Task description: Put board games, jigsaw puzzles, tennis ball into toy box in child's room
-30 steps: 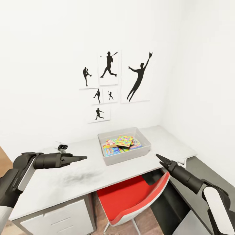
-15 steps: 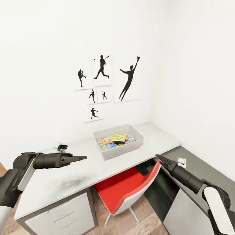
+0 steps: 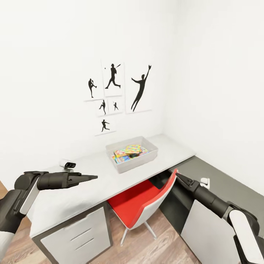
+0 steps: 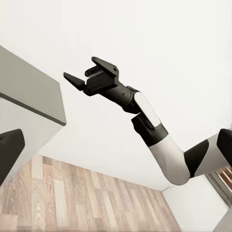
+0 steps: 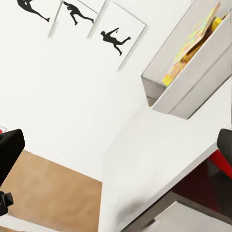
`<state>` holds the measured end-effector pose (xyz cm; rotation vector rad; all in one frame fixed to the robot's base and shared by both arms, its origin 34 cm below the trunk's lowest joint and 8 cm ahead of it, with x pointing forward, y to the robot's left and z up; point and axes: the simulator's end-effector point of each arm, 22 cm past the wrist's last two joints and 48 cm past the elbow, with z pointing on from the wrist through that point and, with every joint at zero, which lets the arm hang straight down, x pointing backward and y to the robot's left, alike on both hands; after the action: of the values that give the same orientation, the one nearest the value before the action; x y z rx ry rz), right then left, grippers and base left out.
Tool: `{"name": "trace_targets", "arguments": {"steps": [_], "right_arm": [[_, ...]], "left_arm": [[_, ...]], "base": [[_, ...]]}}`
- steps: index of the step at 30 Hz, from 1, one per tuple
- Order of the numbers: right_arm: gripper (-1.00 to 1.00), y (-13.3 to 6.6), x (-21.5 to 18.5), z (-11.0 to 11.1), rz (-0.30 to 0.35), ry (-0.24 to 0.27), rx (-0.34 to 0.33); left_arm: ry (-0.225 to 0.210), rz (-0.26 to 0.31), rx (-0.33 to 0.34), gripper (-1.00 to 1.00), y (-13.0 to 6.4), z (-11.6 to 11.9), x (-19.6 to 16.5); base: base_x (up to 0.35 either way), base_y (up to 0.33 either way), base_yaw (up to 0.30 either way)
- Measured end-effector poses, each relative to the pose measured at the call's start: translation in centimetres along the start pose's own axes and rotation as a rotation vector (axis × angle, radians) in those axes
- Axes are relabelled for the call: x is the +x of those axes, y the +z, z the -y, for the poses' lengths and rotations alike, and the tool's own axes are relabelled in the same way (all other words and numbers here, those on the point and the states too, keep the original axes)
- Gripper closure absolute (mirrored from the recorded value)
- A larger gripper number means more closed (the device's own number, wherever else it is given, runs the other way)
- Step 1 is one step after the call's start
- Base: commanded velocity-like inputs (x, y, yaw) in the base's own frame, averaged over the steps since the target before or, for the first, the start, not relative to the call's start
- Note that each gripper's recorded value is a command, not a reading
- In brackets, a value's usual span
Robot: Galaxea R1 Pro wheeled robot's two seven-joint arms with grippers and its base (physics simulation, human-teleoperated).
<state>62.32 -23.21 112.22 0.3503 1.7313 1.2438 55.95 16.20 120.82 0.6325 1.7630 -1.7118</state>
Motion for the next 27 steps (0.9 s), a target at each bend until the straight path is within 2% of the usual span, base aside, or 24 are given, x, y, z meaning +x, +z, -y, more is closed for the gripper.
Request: {"name": "trace_targets", "arguments": {"steps": [15, 27], "right_arm": [[-1.0, -0.32, -0.4, 0.47, 0.013, 0.011, 0.007], [-1.0, -0.35, -0.4, 0.54, 0.013, 0.014, 0.008]], "left_arm": [[0.001, 0.0, 0.019, -1.0, -0.06, 0.45, -0.02], [0.001, 0.0, 0.02, -1.0, -0.09, 0.49, -0.02]], "base": [[-0.231, 0.201, -0.265], [-0.153, 0.112, -0.276]]}}
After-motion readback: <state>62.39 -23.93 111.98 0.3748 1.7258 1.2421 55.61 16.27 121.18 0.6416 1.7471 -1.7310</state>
